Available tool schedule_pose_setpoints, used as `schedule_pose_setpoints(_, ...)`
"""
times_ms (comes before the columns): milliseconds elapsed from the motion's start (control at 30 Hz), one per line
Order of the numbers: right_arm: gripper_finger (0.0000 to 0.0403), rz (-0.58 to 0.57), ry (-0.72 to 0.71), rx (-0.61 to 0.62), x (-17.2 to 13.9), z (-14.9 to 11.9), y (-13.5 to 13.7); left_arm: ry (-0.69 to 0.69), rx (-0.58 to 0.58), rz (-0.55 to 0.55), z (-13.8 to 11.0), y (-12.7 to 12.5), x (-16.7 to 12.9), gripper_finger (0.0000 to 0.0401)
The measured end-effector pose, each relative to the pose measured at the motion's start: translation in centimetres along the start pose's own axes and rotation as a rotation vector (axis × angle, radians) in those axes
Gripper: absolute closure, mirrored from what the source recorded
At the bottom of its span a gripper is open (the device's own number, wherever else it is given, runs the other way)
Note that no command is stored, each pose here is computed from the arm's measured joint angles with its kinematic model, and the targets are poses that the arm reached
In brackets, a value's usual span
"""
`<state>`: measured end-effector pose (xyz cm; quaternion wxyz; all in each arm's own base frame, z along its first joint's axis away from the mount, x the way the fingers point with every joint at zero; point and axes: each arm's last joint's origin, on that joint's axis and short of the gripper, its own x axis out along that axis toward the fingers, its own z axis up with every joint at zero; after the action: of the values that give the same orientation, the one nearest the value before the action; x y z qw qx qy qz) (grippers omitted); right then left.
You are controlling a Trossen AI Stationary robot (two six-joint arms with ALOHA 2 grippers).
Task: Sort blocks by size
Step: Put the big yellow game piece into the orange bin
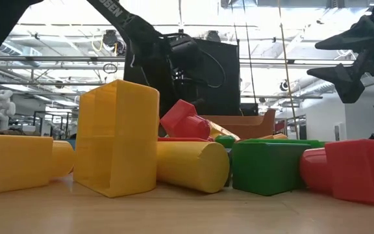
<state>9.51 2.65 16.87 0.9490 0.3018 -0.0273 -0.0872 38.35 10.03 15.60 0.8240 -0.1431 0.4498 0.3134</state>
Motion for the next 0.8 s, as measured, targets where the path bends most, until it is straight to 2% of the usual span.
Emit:
schedule_pose_setpoints(267,0.0142,0.000,0.000,0.017,0.0,0.0,0.0,0.005,-0.017,-0.033,-0.5,0.5,0.6,0.0280)
schedule_pose_setpoints(300,0.0142,0.000,0.000,0.019,0.0,0.0,0.0,0.005,-0.019,-0.033,-0.5,0.5,0.6,0.0288)
schedule_pose_setpoints(600,0.0142,0.000,0.000,0.027,0.0,0.0,0.0,0.011,0.000,-0.066,-0.7,-0.5,-0.4,0.0288)
schedule_pose_setpoints(800,0.0142,0.000,0.000,0.027,0.0,0.0,0.0,-0.025,0.021,-0.105,-0.5,-1.4,-3.1,0.0288)
